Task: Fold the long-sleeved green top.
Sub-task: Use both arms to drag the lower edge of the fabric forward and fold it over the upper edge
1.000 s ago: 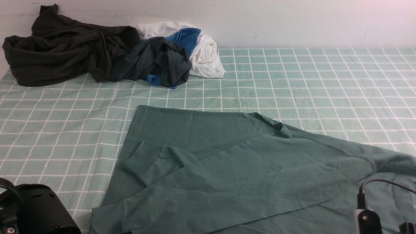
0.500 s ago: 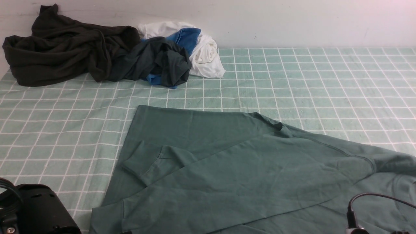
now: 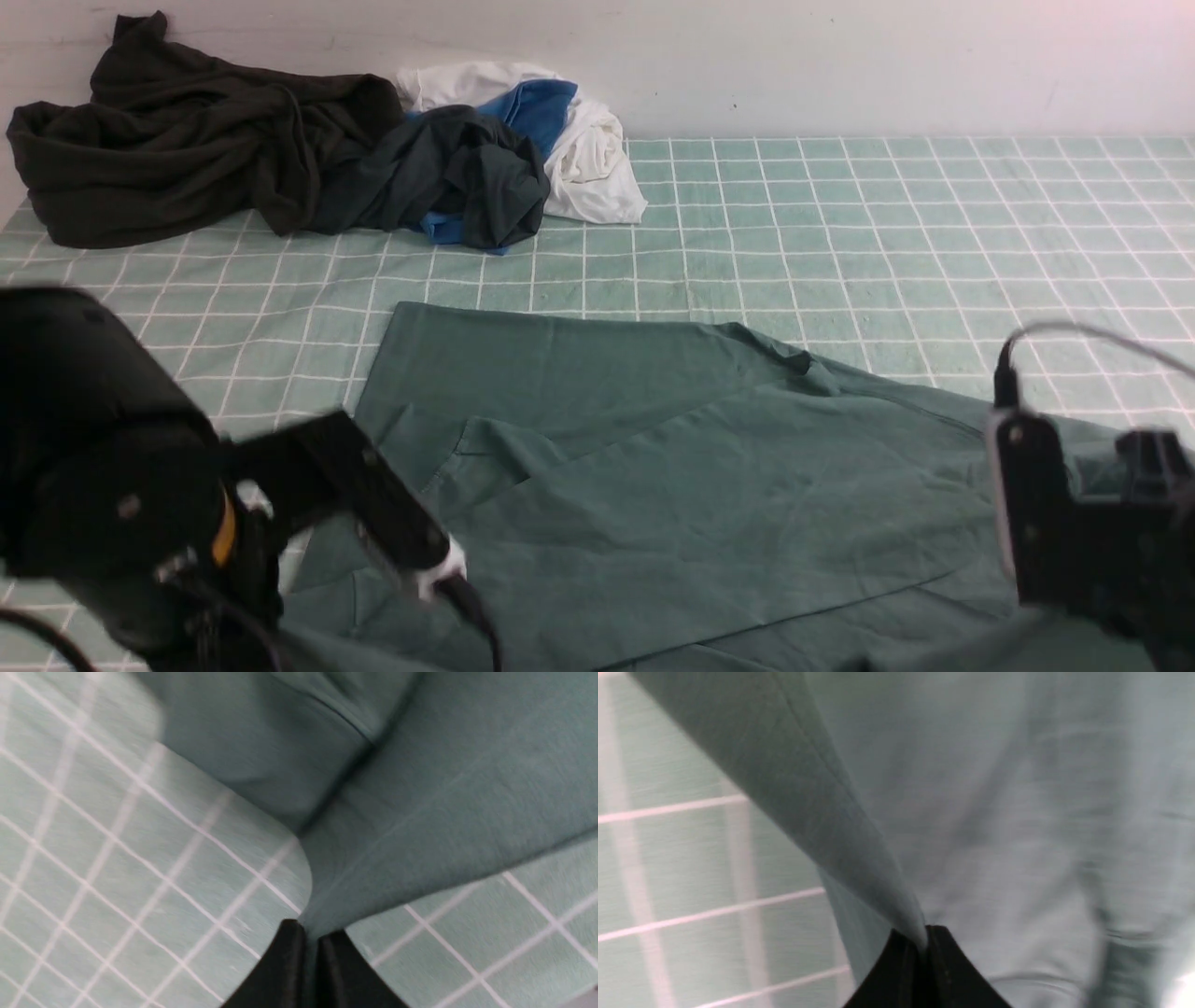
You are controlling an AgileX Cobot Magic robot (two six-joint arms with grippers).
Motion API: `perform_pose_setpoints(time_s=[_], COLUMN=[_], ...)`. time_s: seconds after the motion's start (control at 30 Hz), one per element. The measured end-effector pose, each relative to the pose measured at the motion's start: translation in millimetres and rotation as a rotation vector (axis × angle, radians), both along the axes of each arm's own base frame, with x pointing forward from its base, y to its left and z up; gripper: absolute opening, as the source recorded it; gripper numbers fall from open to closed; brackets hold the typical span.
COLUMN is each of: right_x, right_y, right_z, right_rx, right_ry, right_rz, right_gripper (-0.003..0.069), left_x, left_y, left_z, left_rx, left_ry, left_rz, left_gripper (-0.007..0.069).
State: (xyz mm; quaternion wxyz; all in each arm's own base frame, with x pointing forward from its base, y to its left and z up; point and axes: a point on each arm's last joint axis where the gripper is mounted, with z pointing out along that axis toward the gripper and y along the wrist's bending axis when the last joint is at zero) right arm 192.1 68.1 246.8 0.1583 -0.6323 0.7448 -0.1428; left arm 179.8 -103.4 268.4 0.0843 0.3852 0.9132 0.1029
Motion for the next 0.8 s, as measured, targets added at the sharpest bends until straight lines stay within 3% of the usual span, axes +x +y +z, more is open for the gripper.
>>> perform_pose_setpoints(time_s=[0.17,0.33,0.5,0.67,0.8], right_x=[66,120,173,207,229], right_y=[-16,-25,-31,-28,-27], right_z=[41,40,15,-14,-29], right_rx=[0.091,0.139,0.153,0.173,0.214], right_ry=[-0.128,-0.110,-0.067,-0.051,-0.076], right_rz=[-0.158,-0.242,-0.300,-0.348,-0.444], right_gripper=[-0.0003,-0.0003,-0.0003,0.0007,0.0092], left_x=[74,145,217,257,282], left_y=[14,21,19,15,15], left_z=[51,59,38,1,-28], left_rx=[-0.066,-0.072,-0.070,-0.060,-0.071], left_ry=[-0.163,-0.225,-0.239,-0.212,-0.226], left_rz=[0.087,0.145,0.180,0.193,0.212], left_gripper=[0.0018,0.0018,0.0018,0.0031,0.0123])
